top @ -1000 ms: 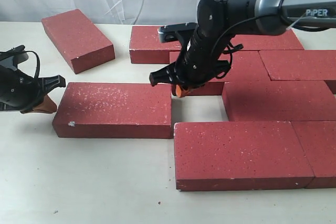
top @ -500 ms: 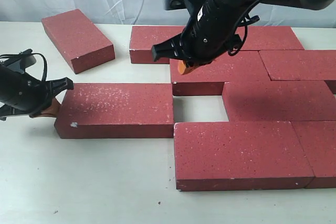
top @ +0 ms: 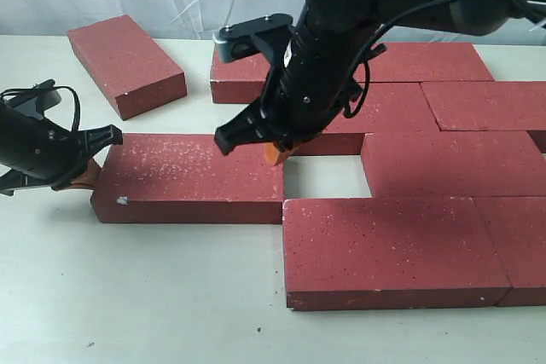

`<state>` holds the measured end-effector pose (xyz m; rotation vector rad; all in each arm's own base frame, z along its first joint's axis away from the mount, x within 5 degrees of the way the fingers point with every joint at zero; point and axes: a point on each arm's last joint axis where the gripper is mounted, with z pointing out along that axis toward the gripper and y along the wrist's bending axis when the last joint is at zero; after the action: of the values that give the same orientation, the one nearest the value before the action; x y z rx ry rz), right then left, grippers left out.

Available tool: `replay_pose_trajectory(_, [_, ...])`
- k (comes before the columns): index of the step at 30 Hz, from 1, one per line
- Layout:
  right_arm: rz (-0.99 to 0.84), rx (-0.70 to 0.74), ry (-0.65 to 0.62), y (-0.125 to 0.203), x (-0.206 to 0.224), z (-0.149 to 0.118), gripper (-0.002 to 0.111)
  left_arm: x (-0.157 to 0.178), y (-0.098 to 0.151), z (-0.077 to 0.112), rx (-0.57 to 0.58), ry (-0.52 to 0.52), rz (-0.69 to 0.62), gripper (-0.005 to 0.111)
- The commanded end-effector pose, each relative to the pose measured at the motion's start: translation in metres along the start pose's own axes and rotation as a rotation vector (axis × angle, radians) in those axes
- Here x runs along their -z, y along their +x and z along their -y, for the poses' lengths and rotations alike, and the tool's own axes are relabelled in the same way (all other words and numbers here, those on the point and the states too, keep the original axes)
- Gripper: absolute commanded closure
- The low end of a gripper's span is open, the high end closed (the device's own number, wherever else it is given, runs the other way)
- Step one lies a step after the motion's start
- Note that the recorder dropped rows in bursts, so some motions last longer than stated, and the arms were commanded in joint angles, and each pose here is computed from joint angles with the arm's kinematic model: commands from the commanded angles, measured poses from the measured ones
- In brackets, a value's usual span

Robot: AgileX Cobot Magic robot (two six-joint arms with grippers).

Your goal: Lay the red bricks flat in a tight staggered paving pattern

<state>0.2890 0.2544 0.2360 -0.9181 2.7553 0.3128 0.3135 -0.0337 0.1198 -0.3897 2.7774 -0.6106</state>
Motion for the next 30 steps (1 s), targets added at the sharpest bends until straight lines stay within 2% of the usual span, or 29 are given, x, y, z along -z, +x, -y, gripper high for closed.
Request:
replay_pose_trajectory(1, [-0.043,0.064,-0.016,0.007,0.001,-0.02,0.109,0.0,0.001,-0.003,-0.007,-0.01,0.001,0.107])
replay_pose_trajectory(4, [-0.049,0.082,-0.029,0.008,0.001,-0.03,0.109,0.002,-0.002,-0.008,-0.032,-0.036,0.012,0.107])
replay_pose_trajectory(6, [-0.048,0.089,-0.042,0.01,-0.001,-0.036,0.109,0.005,-0.005,-0.017,-0.005,-0.048,0.022,0.107])
replay_pose_trajectory(9, [-0.048,0.071,-0.034,0.025,-0.024,-0.032,0.109,0.008,-0.007,-0.024,0.022,-0.046,0.021,0.107])
replay_pose_trajectory(13, [-0.029,0.026,-0.023,0.041,-0.047,-0.027,0.109,0.008,-0.007,-0.023,0.024,-0.042,0.021,0.107])
replay_pose_trajectory(20, [-0.015,-0.026,-0.034,0.038,-0.078,-0.025,0.109,0.008,-0.006,-0.023,0.015,-0.04,0.014,0.107])
replay_pose_trajectory(30, [0.05,0.009,0.006,0.031,-0.081,-0.017,0.109,0.008,-0.006,-0.023,0.014,-0.041,0.018,0.107])
